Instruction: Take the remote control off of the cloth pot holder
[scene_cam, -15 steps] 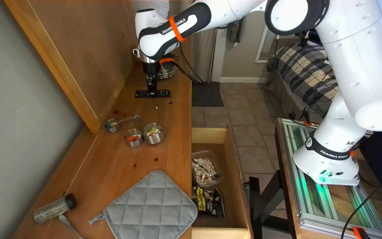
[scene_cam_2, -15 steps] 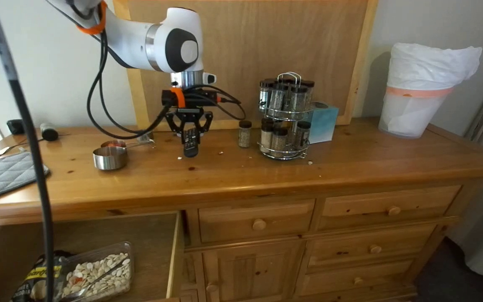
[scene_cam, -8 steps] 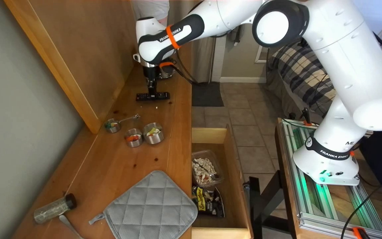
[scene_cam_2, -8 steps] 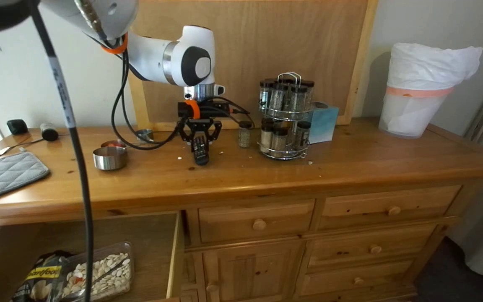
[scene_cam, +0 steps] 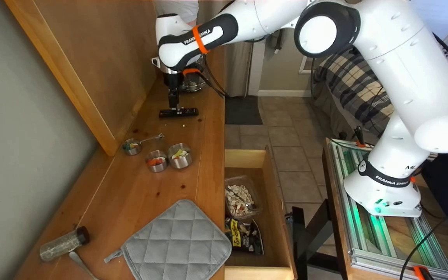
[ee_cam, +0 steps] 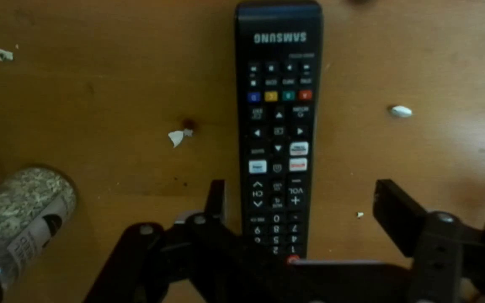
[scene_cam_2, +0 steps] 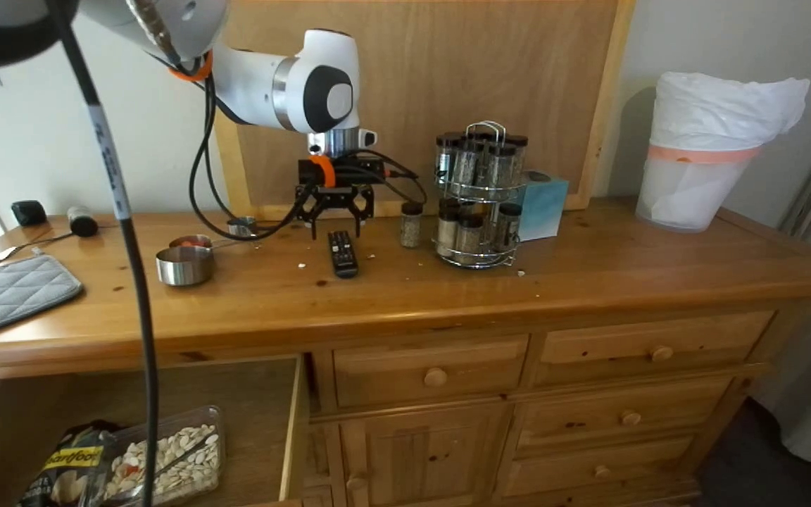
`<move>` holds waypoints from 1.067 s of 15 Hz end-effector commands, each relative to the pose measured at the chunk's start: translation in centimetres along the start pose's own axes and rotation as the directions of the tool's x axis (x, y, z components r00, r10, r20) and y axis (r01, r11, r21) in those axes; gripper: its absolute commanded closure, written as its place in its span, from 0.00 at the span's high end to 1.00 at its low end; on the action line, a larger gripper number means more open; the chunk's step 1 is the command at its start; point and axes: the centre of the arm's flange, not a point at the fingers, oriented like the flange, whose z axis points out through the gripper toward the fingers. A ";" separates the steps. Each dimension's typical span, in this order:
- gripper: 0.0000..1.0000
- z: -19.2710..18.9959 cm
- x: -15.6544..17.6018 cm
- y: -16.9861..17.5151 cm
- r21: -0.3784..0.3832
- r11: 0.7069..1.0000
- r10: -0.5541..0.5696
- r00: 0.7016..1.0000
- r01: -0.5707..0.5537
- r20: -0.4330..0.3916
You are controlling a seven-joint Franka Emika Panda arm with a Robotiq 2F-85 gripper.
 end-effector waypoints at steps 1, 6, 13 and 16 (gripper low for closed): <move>1.00 -5.1 0.2 -2.3 -0.033 0.999 0.043 0.999 -0.042 0.011; 1.00 -10.9 -1.2 -7.3 -0.106 0.963 0.256 0.964 -0.247 0.079; 1.00 -15.2 -9.0 -11.2 -0.243 0.902 0.387 0.917 -0.356 0.094; 1.00 -16.5 -12.8 -11.6 -0.214 0.888 0.434 0.895 -0.407 0.098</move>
